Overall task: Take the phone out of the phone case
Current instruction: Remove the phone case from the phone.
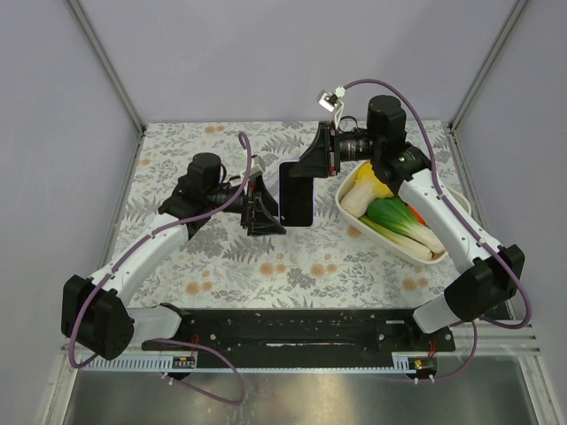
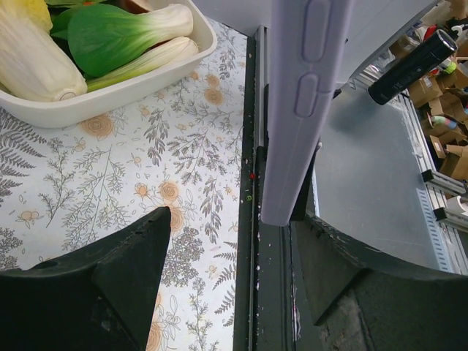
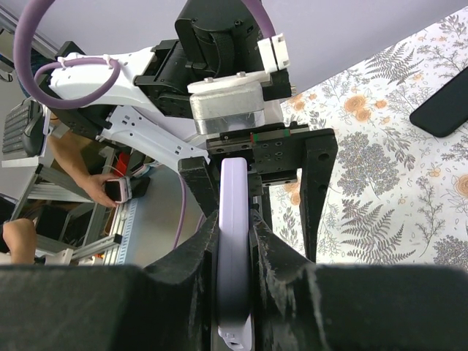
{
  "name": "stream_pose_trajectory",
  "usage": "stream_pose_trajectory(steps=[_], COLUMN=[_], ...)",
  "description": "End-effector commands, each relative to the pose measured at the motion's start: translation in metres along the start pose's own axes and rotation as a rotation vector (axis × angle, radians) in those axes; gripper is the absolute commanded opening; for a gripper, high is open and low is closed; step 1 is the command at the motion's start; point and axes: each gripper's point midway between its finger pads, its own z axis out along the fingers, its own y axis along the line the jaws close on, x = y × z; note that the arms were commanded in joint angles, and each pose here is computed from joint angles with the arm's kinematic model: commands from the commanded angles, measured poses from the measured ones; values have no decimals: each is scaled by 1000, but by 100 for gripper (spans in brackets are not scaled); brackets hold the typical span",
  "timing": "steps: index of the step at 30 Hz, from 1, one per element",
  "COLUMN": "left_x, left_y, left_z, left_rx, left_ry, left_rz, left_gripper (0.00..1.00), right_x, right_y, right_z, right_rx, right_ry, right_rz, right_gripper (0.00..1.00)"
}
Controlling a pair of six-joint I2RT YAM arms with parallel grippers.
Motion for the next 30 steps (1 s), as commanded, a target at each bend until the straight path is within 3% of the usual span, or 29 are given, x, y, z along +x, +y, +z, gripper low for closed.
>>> stream_pose_trajectory(steps=[1, 30], left_x=[-13, -13], left_y=[-1, 2], left_z=[2, -5], left_rx=[15, 43], left_ry=[-35, -59], left_rz=[48, 42], left_gripper=[72, 72], right_x=[-13, -20], right_y=[26, 39], right_z=[-5, -9], right_rx=[-46, -82], right_ry=[-30, -53], right_rz=[-80, -112], right_gripper=[0, 0])
